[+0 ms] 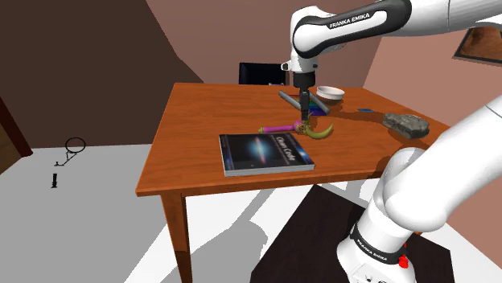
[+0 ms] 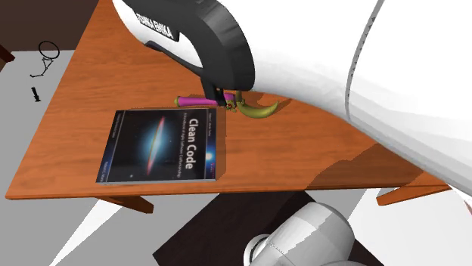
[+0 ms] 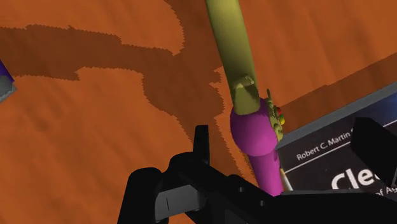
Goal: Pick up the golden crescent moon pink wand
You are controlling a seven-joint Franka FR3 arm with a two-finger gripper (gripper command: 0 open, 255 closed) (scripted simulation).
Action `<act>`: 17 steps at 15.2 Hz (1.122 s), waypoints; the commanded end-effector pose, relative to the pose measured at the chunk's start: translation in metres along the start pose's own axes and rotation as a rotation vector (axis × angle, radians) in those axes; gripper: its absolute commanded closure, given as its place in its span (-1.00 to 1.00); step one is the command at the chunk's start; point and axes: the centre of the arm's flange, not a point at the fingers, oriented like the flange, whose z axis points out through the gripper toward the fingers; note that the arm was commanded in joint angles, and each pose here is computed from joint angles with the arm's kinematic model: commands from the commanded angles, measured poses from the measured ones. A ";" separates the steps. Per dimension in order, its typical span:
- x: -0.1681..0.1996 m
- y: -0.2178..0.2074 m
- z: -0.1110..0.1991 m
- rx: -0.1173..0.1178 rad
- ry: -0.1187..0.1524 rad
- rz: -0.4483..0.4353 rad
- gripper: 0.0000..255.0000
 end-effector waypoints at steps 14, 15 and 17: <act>0.008 0.005 0.039 0.003 -0.008 -0.012 1.00; 0.008 0.005 0.039 0.003 -0.008 -0.012 1.00; 0.008 0.005 0.039 0.003 -0.008 -0.012 1.00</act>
